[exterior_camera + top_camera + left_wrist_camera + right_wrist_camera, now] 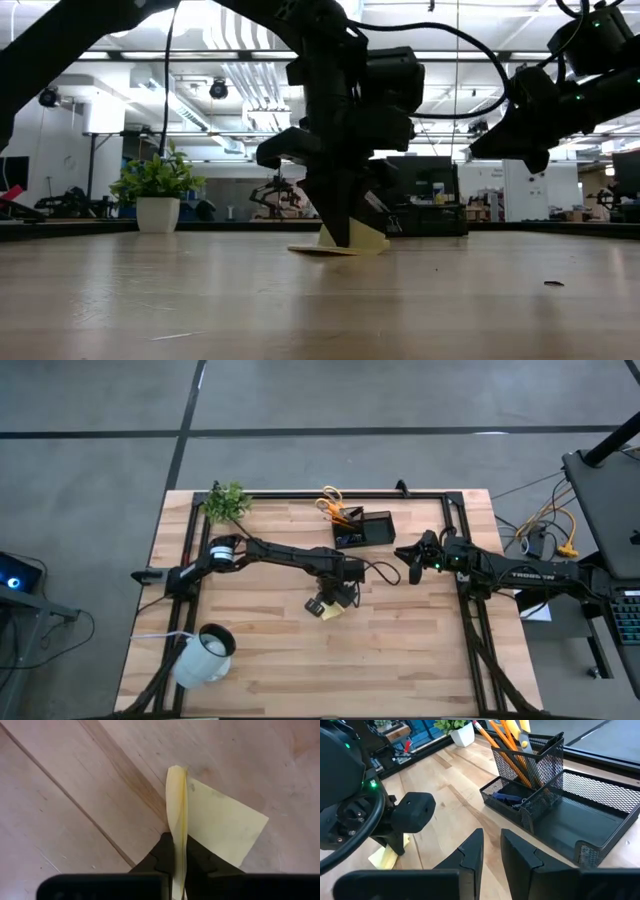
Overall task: Pick and place office supplies into organizer
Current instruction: Put the sticky note into the desk organizer
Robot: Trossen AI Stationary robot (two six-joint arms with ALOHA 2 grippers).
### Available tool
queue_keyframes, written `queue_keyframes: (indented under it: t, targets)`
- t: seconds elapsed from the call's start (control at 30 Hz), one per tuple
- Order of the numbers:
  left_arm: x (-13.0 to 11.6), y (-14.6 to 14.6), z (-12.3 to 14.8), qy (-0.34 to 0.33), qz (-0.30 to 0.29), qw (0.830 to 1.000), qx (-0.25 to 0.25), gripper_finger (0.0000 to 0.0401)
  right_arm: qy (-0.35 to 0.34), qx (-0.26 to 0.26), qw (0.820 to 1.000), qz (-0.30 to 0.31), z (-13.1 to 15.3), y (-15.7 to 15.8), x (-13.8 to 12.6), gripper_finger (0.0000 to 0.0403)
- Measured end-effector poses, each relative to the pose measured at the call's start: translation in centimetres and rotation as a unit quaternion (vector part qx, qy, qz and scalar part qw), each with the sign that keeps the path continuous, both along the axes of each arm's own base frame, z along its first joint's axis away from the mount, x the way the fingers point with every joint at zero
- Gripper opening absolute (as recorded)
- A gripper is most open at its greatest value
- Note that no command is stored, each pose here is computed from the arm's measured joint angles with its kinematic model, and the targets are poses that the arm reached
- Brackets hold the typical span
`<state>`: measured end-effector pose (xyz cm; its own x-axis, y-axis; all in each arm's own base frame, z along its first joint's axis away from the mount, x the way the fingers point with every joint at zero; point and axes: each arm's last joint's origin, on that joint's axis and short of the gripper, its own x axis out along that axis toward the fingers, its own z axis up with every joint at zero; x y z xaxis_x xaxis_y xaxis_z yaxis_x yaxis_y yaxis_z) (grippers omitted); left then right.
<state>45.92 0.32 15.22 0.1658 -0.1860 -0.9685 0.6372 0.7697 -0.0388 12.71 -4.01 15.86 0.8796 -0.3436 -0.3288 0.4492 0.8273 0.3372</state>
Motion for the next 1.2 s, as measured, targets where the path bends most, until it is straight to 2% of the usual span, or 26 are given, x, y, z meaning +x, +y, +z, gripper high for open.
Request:
queue_keyframes:
  t: [0.4,0.9,1.0,1.2]
  targets:
    - [1.0,0.1,1.9,-0.028,0.029,0.999,0.003,0.0001,-0.002,0.001,1.000,0.001,0.0,0.0,0.0,0.0057]
    - [1.2,0.0,2.2,-0.032,0.058,0.998,-0.008,0.0000,-0.008,0.000,1.000,0.002,0.2,0.0,0.0,0.0057]
    - [1.4,0.0,2.5,-0.035,0.076,0.996,-0.014,0.0000,-0.016,-0.006,1.000,0.003,0.7,0.0,0.1,0.0057]
    - [1.5,-0.1,3.1,-0.045,0.076,0.996,-0.024,0.0000,-0.031,-0.044,0.998,0.011,2.8,0.0,0.1,0.0057]
